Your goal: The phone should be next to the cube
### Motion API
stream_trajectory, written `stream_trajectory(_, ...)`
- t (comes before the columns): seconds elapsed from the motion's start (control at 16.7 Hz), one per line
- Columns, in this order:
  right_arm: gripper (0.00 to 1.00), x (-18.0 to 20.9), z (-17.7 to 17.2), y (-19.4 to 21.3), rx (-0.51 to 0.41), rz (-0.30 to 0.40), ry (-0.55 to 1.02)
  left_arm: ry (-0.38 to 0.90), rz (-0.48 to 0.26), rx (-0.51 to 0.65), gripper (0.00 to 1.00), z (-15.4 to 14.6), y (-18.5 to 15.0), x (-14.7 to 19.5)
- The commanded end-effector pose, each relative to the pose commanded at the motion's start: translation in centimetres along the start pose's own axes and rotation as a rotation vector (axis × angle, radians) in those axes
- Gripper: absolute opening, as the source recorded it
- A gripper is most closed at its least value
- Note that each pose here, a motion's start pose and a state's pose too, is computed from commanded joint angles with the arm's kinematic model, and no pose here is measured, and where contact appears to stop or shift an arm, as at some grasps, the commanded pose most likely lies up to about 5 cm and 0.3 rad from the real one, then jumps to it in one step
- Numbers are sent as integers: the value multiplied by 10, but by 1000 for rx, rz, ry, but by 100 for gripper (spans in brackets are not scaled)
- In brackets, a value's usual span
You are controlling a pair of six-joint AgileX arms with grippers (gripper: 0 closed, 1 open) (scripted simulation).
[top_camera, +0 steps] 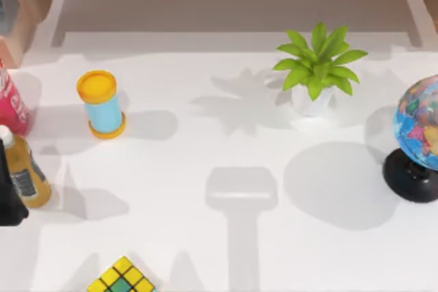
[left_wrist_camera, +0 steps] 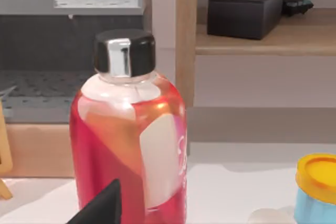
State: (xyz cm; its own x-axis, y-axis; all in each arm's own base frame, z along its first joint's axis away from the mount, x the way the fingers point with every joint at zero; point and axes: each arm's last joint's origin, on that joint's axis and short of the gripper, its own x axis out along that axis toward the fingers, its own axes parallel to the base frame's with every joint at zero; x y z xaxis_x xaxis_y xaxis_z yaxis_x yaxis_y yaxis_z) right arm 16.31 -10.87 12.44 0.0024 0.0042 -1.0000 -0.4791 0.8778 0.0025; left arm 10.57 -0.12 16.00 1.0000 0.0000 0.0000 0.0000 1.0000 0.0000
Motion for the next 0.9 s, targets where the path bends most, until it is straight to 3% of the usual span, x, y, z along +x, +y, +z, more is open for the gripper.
stream_trajectory(0.42, 0, -9, 0, 0, 2, 2, 1, 0, 0, 0, 100, 0, 0, 0)
stream_trajectory(0.66, 0, -26, 12, 2, -2, -46, -27, 0, 0, 0, 100, 0, 0, 0)
stream_trajectory(0.9, 0, -33, 32, 22, -3, -12, -12, 0, 0, 0, 100, 0, 0, 0)
